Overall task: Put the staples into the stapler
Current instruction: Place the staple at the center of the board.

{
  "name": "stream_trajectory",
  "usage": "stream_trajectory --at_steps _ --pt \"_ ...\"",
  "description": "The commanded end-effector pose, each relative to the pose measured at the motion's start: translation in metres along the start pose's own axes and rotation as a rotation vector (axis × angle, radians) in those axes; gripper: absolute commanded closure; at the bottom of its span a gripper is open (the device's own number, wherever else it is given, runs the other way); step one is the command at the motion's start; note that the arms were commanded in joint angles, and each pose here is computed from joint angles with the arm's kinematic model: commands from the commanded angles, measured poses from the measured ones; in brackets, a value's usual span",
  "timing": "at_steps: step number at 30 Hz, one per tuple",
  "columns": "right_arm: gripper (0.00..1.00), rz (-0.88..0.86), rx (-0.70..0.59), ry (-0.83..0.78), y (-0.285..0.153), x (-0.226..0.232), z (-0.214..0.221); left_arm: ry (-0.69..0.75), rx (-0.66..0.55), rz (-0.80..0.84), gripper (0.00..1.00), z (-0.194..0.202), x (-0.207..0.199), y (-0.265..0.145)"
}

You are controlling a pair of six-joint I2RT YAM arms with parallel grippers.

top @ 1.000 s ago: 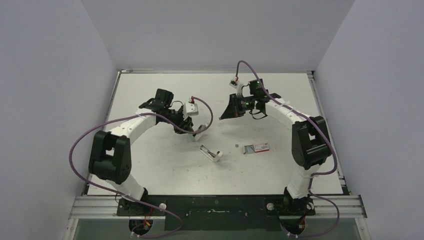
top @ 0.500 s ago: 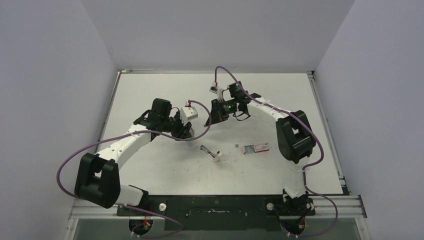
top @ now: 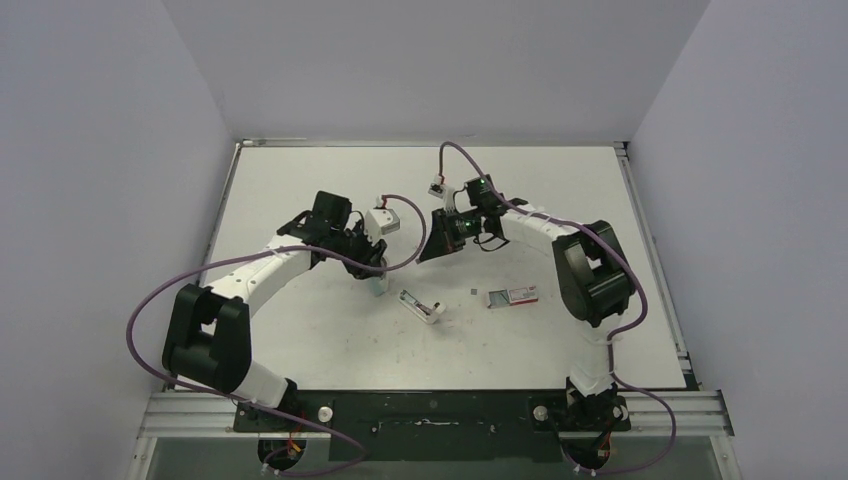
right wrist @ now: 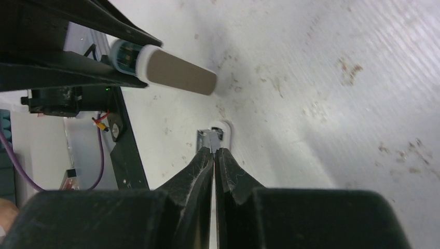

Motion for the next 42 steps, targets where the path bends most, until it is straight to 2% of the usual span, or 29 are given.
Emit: stream_trajectory --at_steps 1,5,18,22,24,30,37,42 --pt "0.95 0.054 -0.093 -0.027 -0.021 -0.018 -0.012 0.043 -0.001 -0.009 1.00 -0.016 0.006 -0.010" --pt "0.95 0.074 -0.092 0.024 -0.021 -0.035 -0.005 0.072 -0.012 -0.011 1.00 -0.024 0.008 -0.014" --pt "0.95 0.138 -0.090 0.159 -0.043 -0.077 0.023 0.204 0.058 0.020 1.00 -0.038 -0.006 -0.021" --pt "0.89 0.160 -0.081 0.158 -0.049 -0.085 0.032 0.234 0.056 0.040 1.00 -0.049 -0.007 -0.022" --pt "0.81 0.173 -0.073 0.155 -0.051 -0.089 0.036 0.250 0.052 0.059 1.00 -0.054 -0.010 -0.023" --pt "0.49 0.229 -0.090 0.060 -0.061 -0.092 0.033 0.277 0.021 0.099 1.00 -0.067 -0.016 -0.026" --pt "0.21 0.274 -0.185 -0.113 -0.083 -0.066 -0.003 0.299 -0.062 0.120 1.00 -0.089 -0.021 -0.032" --pt "0.13 0.252 -0.263 -0.191 -0.095 -0.038 -0.028 0.299 -0.101 0.123 1.00 -0.103 -0.021 -0.032"
Point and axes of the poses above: each gripper's point midway between its finger pads, its own y axis out along the fingers, its own x axis along the line the jaws close on, z = x × y, the point moved 1 cm from there along -y, back along the fingers, and after that the axes turned 12 degrees about y, right-handed, at the moved point
